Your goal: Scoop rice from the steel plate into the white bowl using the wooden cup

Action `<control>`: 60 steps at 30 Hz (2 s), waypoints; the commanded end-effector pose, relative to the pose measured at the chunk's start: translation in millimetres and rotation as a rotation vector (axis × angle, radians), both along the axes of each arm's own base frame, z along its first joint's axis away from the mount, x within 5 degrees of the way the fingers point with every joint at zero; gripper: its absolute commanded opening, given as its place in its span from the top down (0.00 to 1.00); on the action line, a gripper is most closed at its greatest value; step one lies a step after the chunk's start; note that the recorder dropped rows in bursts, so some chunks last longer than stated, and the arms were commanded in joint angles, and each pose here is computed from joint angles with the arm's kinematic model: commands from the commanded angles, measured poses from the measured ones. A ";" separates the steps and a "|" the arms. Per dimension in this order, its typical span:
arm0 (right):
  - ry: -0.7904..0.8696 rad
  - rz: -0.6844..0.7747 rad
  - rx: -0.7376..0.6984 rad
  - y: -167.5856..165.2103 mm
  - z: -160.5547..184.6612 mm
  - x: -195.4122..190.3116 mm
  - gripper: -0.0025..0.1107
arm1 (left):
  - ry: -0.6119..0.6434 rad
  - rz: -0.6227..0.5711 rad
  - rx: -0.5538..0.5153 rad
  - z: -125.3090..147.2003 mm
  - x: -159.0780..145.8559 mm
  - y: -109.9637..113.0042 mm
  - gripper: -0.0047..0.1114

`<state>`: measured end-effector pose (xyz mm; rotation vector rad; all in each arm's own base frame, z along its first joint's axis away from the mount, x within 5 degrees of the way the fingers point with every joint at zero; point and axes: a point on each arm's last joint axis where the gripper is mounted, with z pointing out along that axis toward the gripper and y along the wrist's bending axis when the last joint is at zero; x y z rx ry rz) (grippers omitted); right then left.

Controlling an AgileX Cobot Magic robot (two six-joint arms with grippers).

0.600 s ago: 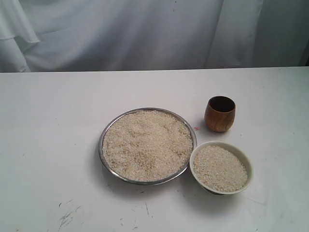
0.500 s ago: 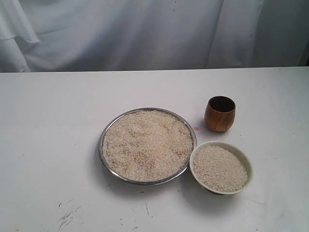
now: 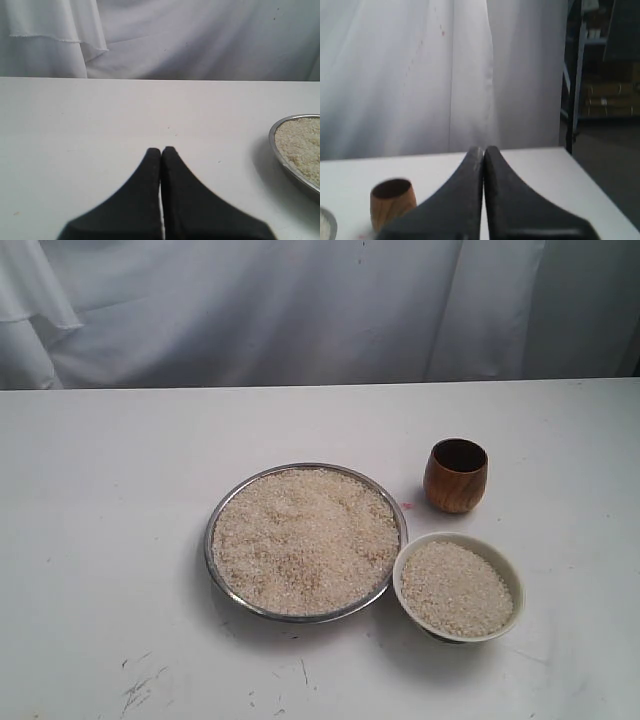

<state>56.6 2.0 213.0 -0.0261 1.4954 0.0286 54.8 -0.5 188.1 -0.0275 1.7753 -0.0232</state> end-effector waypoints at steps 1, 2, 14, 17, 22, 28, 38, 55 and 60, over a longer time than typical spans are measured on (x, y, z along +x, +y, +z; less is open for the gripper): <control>-0.142 -0.010 -0.003 -0.7 11.8 -2.3 0.98 | -0.007 -0.001 -0.004 -0.7 -0.1 -0.1 0.96; -0.144 -0.010 -0.003 -0.7 12.0 -2.3 0.98 | -0.007 -0.001 -0.004 -0.7 -0.1 -0.1 0.96; -0.300 -0.004 0.078 -1.7 25.8 -6.5 0.98 | -0.007 -0.001 -0.004 -0.7 -0.1 -0.1 0.96; -0.420 -0.003 0.089 -2.3 35.7 -11.1 0.98 | -0.007 -0.001 -0.004 -0.7 -0.1 -0.1 0.96; -0.534 0.006 0.116 -2.9 51.6 -17.9 0.98 | -0.007 -0.001 -0.004 -0.7 -0.1 -0.1 0.96; -0.530 0.020 0.152 -2.6 83.2 -11.4 0.98 | -0.007 -0.001 -0.004 -0.7 -0.1 -0.1 0.96; -0.380 0.084 0.048 8.0 125.1 47.3 0.98 | -0.007 -0.001 -0.004 -0.7 -0.1 -0.1 0.96; 0.002 0.220 -0.020 24.7 55.7 155.3 0.98 | -0.007 -0.001 -0.004 -0.7 -0.1 -0.1 0.96; 0.109 0.220 -0.040 25.1 30.6 170.7 0.98 | -0.007 -0.001 -0.004 -0.7 -0.1 -0.1 0.96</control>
